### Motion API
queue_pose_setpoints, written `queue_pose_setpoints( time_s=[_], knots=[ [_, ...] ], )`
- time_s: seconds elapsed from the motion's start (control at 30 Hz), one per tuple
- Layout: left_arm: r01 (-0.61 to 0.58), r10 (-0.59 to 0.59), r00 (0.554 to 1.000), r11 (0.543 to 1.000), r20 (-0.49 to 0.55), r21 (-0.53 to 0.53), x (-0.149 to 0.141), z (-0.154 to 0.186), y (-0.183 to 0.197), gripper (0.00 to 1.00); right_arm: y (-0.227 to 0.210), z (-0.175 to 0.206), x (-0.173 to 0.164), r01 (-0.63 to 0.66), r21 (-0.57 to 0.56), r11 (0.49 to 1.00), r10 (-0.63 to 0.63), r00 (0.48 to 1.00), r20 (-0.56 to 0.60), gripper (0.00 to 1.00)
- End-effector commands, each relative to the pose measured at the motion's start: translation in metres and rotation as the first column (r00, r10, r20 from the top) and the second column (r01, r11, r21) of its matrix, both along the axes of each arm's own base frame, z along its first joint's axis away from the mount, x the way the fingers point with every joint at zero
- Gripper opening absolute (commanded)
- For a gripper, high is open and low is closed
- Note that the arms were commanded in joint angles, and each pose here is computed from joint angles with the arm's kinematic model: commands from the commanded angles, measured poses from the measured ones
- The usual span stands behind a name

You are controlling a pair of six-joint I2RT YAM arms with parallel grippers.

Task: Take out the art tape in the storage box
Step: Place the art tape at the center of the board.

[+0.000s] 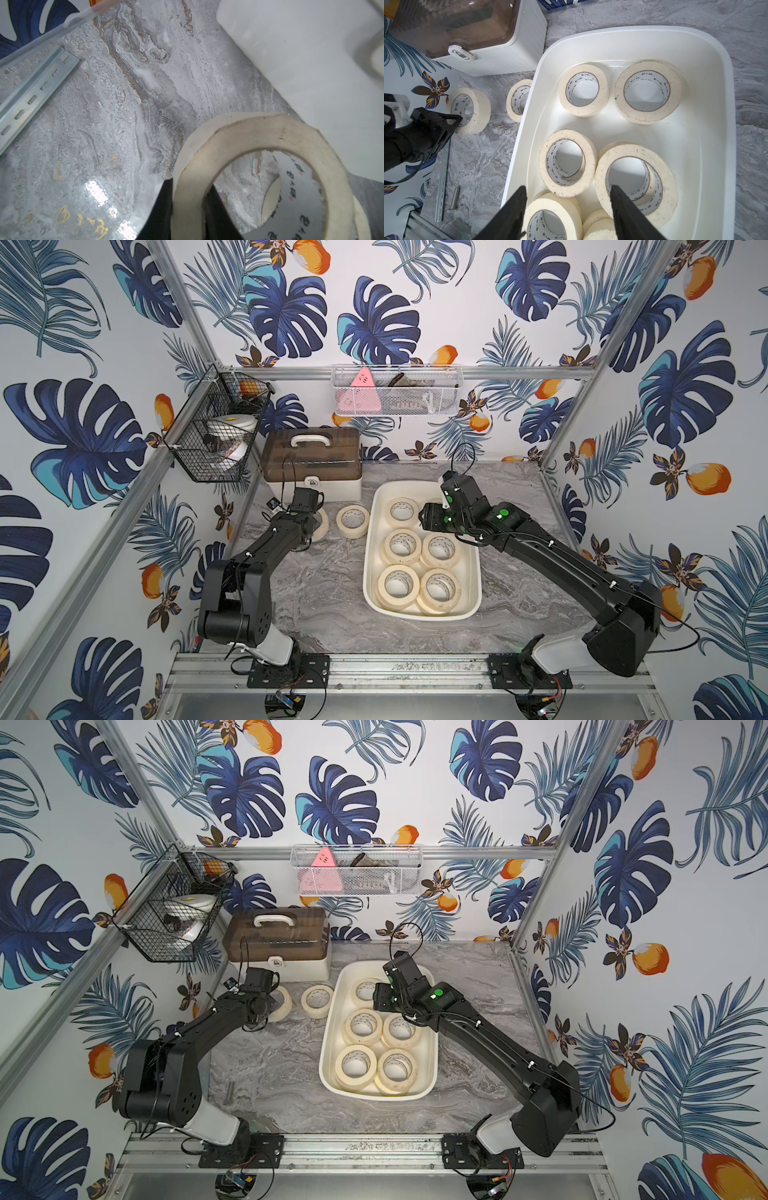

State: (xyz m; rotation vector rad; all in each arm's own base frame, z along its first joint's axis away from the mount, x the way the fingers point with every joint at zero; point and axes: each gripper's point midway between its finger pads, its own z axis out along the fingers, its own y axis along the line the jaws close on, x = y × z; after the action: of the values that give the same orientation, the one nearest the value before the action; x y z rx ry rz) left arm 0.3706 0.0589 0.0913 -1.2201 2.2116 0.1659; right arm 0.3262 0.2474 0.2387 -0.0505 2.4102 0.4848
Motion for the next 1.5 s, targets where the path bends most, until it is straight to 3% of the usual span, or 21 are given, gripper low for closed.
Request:
queue_pose_setpoints(
  time_s=[0.0, 0.87, 1.23, 1.47],
  knots=[
    [-0.025, 0.027, 0.998, 0.999, 0.057, -0.021, 0.014, -0.003, 0.003, 0.00, -0.002, 0.002, 0.002, 0.008, 0.004, 1.000, -0.008, 1.000, 0.013, 0.66],
    [0.015, -0.014, 0.999, 0.999, 0.030, -0.042, 0.056, -0.048, -0.001, 0.00, -0.010, -0.010, 0.006, 0.037, -0.015, 0.999, -0.037, 0.999, -0.009, 0.66],
    [0.023, -0.023, 1.000, 0.999, -0.008, -0.042, 0.060, -0.060, -0.002, 0.13, -0.015, -0.011, 0.005, 0.052, -0.026, 0.998, -0.052, 0.999, -0.005, 0.66],
    [0.025, -0.025, 1.000, 0.999, -0.003, -0.038, 0.057, -0.052, -0.002, 0.34, -0.018, -0.011, 0.004, 0.057, -0.032, 0.998, -0.057, 0.998, -0.003, 0.66]
  ],
)
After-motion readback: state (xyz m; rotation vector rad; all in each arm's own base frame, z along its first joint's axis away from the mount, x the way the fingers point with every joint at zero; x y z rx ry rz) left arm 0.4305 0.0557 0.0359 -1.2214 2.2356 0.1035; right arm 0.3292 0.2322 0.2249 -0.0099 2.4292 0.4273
